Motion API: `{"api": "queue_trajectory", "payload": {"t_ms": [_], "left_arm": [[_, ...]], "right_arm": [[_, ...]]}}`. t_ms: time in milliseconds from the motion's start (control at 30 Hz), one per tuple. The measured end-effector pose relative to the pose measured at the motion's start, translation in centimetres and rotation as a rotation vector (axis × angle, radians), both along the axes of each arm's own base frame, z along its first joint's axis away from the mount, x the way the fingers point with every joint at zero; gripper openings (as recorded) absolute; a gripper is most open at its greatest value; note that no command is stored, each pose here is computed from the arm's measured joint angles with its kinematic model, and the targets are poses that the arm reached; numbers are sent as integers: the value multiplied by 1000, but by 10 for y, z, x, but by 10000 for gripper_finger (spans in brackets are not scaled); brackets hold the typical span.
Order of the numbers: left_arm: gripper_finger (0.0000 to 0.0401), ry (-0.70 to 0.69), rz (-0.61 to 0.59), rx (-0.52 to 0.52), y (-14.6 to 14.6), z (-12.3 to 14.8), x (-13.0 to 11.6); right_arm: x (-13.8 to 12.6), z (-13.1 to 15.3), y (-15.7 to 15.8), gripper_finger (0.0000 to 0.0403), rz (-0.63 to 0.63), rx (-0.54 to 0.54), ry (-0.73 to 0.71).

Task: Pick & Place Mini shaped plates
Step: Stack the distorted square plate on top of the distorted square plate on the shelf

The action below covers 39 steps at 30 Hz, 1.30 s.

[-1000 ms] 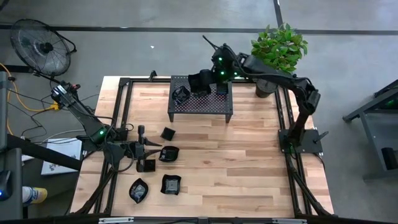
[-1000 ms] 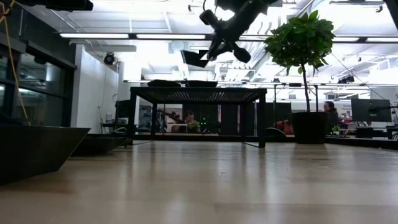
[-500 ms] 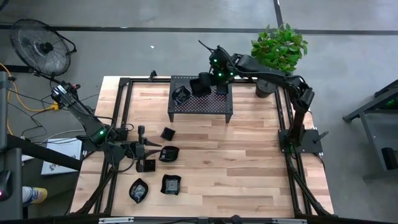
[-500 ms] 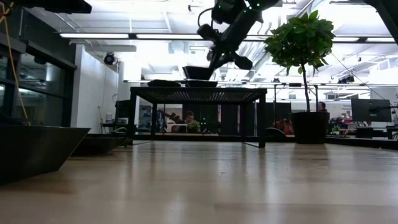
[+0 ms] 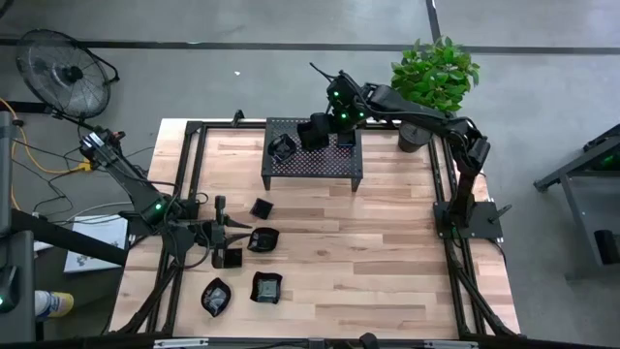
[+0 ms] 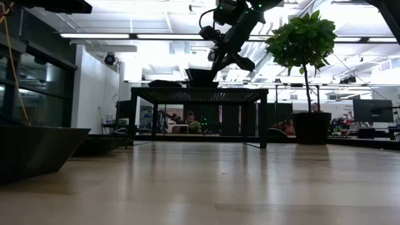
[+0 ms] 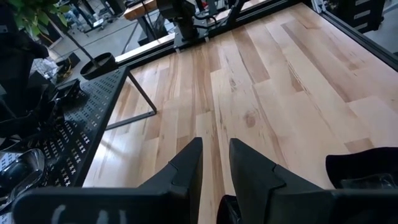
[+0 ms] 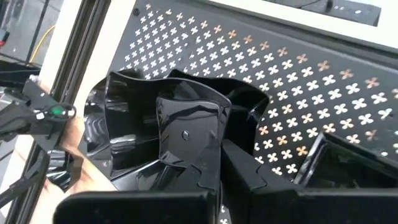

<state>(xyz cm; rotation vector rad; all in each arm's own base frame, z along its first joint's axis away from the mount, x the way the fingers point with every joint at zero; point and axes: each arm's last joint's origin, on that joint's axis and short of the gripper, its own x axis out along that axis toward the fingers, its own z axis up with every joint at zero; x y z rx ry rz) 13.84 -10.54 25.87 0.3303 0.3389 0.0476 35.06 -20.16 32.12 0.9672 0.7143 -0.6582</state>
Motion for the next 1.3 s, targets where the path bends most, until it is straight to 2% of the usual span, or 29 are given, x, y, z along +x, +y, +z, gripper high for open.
{"api": "queue_trajectory", "payload": {"t_ms": [300, 633, 833, 967, 1300], "left_arm": [[76, 2, -4, -2, 0, 0, 0], [76, 5, -14, -6, 0, 0, 0], [76, 5, -14, -6, 0, 0, 0], [76, 5, -14, -6, 0, 0, 0], [76, 6, -14, -16, 0, 0, 0]], "right_arm": [[0, 0, 0, 10, -11, -13, 7], [0, 0, 0, 80, -7, -18, 9], [0, 0, 0, 105, -4, -16, 8], [0, 1, 0, 108, 17, -17, 4], [0, 11, 10, 108, 116, -97, -11]]}}
